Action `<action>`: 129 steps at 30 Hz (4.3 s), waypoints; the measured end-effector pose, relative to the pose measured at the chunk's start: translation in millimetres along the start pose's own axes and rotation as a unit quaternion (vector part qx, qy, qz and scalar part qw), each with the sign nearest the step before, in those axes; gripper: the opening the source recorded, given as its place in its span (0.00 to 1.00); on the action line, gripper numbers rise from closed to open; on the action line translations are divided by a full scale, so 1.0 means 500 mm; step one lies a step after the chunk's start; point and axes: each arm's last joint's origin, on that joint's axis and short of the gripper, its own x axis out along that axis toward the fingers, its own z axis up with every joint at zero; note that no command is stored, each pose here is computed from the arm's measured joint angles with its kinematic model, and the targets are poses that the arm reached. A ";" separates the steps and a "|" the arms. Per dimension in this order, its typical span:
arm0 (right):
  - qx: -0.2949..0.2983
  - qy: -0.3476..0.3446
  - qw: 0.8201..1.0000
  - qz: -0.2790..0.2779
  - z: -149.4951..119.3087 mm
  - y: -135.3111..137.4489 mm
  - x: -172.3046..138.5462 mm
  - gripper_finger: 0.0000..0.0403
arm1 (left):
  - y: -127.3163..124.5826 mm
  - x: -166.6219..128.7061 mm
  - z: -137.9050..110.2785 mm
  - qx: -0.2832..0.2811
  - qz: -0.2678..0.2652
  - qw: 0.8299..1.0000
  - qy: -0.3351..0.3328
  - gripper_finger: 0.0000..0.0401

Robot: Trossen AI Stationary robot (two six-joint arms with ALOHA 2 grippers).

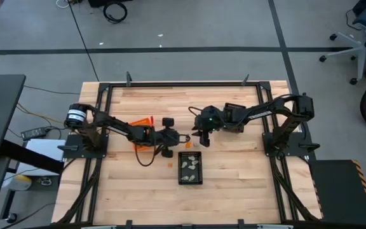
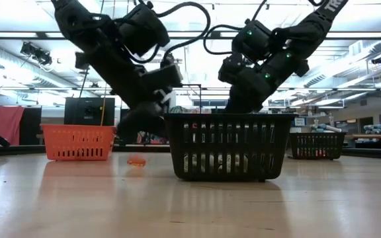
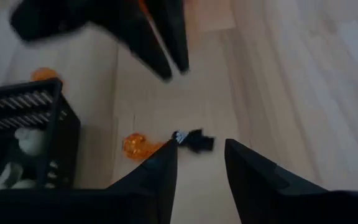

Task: Sort Halloween decoration
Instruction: Put the orange pumpkin toy into the top black bin

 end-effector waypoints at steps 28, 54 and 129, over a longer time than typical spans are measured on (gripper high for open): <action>-0.014 0.001 0.998 -0.053 0.000 -0.005 -0.001 0.36 | -0.193 -0.163 0.026 -0.074 -0.250 0.965 -0.002 0.49; -0.008 0.033 0.998 -0.052 -0.012 -0.002 -0.002 0.36 | -0.233 -0.113 0.006 -0.039 -0.253 0.967 0.013 0.48; 0.022 -0.095 0.913 -0.396 -0.091 0.052 -0.281 0.35 | 0.101 0.146 0.205 0.011 0.066 0.992 -0.107 0.23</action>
